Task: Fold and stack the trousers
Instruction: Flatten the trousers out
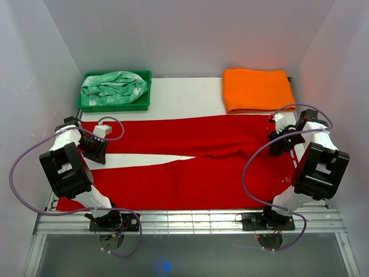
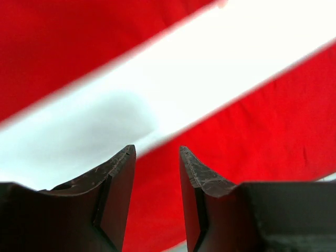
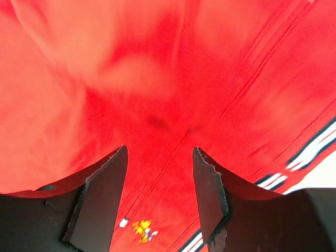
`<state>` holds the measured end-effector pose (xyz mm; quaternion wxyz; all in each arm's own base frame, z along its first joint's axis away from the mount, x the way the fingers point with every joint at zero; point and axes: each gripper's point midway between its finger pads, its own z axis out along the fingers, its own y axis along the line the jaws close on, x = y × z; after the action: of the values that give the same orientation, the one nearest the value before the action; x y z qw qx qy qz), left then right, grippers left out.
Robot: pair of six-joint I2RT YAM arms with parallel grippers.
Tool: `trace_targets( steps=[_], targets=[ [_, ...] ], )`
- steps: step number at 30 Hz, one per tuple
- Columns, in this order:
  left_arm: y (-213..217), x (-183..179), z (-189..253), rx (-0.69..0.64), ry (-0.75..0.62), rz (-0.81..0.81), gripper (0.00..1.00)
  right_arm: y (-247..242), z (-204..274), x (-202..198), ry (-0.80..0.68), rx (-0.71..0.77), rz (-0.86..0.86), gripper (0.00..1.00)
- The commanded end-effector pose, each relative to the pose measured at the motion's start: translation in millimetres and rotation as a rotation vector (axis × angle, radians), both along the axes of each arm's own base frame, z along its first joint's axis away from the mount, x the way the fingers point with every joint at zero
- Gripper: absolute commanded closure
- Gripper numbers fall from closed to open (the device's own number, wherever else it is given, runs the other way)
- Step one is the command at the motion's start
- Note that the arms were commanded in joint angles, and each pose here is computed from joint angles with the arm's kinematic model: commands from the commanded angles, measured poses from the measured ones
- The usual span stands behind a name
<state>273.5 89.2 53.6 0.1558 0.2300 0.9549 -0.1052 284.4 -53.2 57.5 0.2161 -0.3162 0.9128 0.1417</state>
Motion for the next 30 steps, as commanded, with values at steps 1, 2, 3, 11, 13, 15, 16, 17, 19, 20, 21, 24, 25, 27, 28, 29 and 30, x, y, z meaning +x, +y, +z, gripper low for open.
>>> trace_targets(
  steps=[1,2,3,11,13,15,16,17,19,20,21,24,25,27,28,29,30],
  targets=[
    [1.4,-39.2,6.4,0.057,0.052,-0.066,0.51,31.8,25.9,27.2,-0.068,0.089,0.040,0.41],
    [4.9,-45.8,3.4,0.078,0.074,-0.064,0.51,34.2,22.5,31.7,-0.065,0.084,0.040,0.41],
    [4.2,-54.2,-4.5,0.079,0.109,-0.060,0.50,36.7,13.1,33.6,-0.038,0.089,0.022,0.42],
    [26.1,-36.7,-56.2,0.111,0.201,0.055,0.54,2.1,-45.8,55.6,0.003,-0.069,-0.069,0.44],
    [33.8,-11.4,-64.8,0.098,0.179,0.108,0.55,-14.6,-52.5,54.6,0.016,-0.098,-0.126,0.44],
    [36.2,10.8,-66.7,0.080,0.138,0.136,0.55,-25.5,-52.1,56.7,0.003,-0.107,-0.160,0.44],
    [42.9,29.4,-61.4,0.092,0.102,0.151,0.55,-33.4,-52.9,54.3,0.005,-0.121,-0.180,0.44],
    [43.6,36.6,-67.4,0.085,0.108,0.156,0.56,-37.3,-51.2,53.7,-0.002,-0.130,-0.187,0.44],
    [41.4,52.9,-64.9,0.068,0.085,0.165,0.56,-41.2,-51.5,50.8,-0.002,-0.135,-0.197,0.43],
    [43.8,63.9,-62.2,0.073,0.068,0.166,0.56,-40.3,-51.7,48.6,0.000,-0.135,-0.191,0.43],
    [43.9,67.8,-60.2,0.077,0.060,0.163,0.56,-39.7,-49.4,47.8,-0.008,-0.137,-0.181,0.43],
    [41.0,73.8,-53.4,0.087,0.043,0.128,0.56,-29.1,-45.5,38.7,0.008,-0.096,-0.143,0.43],
    [40.5,74.0,-50.7,0.086,0.036,0.119,0.56,-25.7,-44.8,33.2,0.024,-0.084,-0.129,0.43],
    [34.9,66.4,-46.6,0.070,0.043,0.082,0.55,-24.0,-41.0,28.1,0.018,-0.091,-0.081,0.38],
    [29.1,61.8,-44.5,0.046,0.048,0.060,0.53,-21.5,-39.3,26.7,0.016,-0.082,-0.057,0.37],
    [19.7,59.5,-41.7,0.002,0.040,0.035,0.52,-19.7,-38.4,20.9,0.035,-0.078,-0.043,0.34],
    [16.3,57.1,-35.0,-0.008,0.023,0.033,0.51,-19.3,-35.0,22.7,0.024,-0.077,-0.017,0.33]
  ],
)
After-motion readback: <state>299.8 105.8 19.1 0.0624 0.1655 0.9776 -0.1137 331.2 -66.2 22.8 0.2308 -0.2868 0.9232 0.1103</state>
